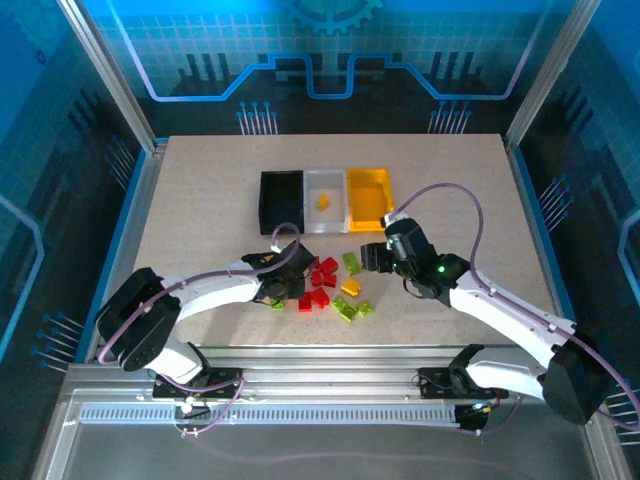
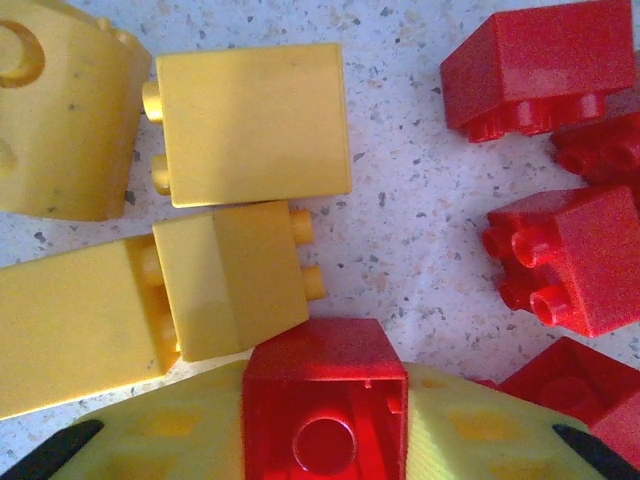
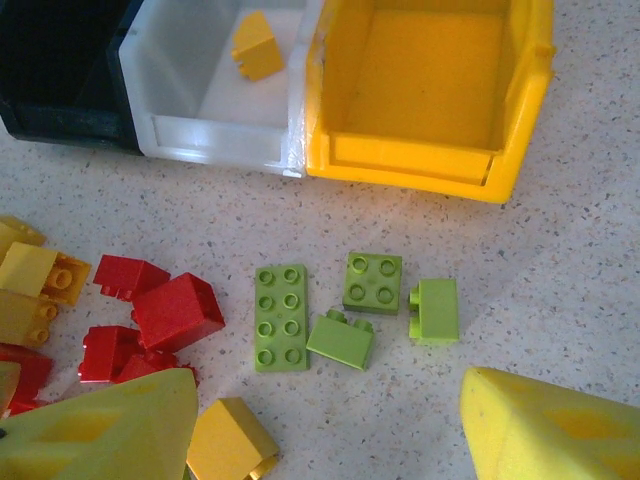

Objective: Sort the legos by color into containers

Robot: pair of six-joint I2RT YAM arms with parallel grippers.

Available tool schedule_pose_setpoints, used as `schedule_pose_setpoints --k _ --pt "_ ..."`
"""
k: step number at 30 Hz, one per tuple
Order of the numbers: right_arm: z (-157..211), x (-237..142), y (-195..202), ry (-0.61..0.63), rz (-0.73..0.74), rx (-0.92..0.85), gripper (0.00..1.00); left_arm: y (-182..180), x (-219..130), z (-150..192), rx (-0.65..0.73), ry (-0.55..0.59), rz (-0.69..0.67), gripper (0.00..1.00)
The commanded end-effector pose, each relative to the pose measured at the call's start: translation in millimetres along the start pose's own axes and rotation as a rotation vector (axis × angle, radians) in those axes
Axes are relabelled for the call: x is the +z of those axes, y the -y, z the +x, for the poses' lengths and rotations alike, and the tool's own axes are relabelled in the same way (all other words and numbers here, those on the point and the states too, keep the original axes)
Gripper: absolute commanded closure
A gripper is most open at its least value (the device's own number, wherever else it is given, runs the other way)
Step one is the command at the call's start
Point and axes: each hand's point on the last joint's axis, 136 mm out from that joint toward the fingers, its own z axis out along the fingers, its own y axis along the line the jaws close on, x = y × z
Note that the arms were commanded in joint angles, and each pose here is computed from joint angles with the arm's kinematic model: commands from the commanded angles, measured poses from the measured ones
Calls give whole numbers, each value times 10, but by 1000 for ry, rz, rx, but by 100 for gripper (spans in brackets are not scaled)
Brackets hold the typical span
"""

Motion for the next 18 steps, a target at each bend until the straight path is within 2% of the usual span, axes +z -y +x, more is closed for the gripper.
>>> schedule_pose_setpoints --k 1,11,18 --pt "-100 -76 90 37 26 49 29 32 -109 -54 11 31 23 63" --pt "-166 -165 245 36 49 115 26 101 -316 -180 12 69 63 68" --pt "-167 -209 324 40 60 130 26 416 -687 -553 28 147 168 69"
